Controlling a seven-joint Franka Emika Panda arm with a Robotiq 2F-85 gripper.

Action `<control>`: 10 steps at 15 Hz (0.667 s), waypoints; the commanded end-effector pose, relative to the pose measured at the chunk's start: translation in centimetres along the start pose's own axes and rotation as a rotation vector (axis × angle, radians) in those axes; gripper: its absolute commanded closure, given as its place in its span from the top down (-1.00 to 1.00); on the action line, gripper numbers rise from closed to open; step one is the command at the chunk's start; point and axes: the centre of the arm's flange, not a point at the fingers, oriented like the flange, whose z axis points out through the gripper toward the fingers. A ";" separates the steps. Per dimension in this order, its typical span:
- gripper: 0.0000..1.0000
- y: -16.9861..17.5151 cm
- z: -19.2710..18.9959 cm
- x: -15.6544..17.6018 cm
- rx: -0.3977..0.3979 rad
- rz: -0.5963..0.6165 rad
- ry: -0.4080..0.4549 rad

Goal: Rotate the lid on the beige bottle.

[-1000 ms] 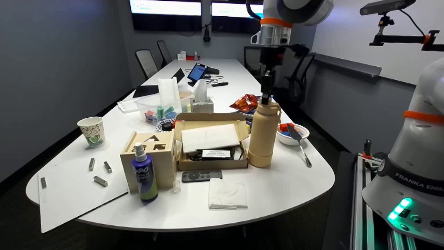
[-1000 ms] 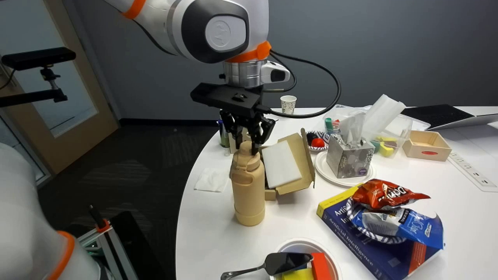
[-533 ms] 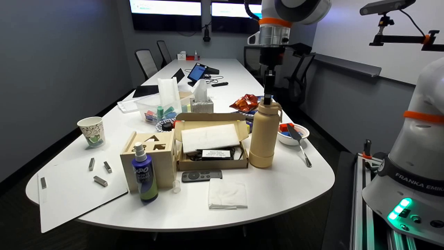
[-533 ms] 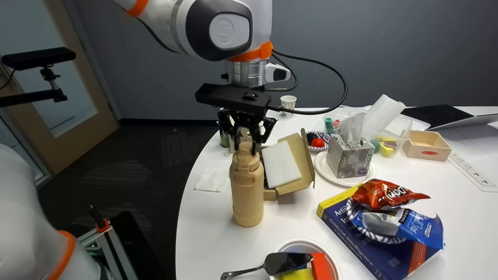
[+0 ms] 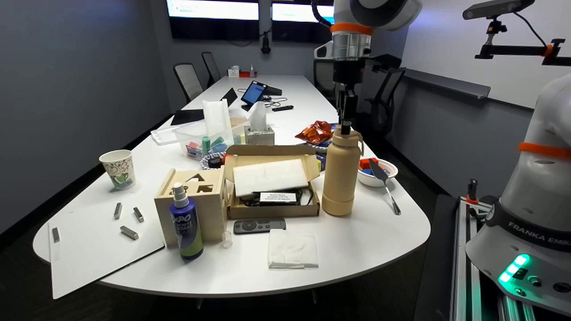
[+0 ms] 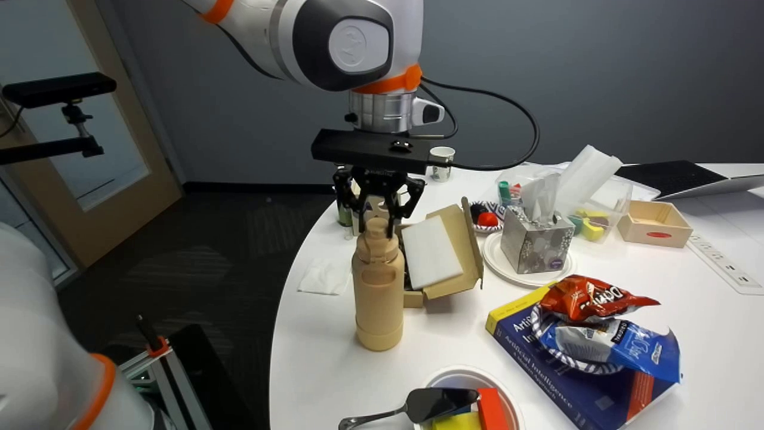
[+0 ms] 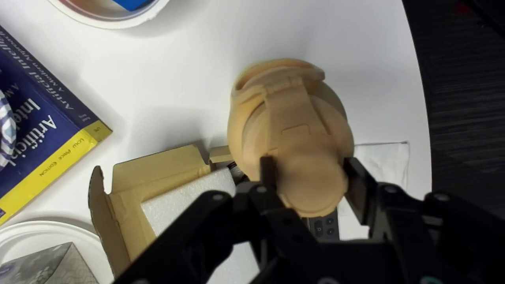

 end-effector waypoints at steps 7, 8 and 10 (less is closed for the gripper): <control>0.45 0.1 1.2 0.1 0.036 -0.080 -0.053; 0.57 -0.1 1.0 -0.1 0.041 -0.079 -0.053; 0.88 -0.2 0.4 -0.3 0.041 -0.070 -0.049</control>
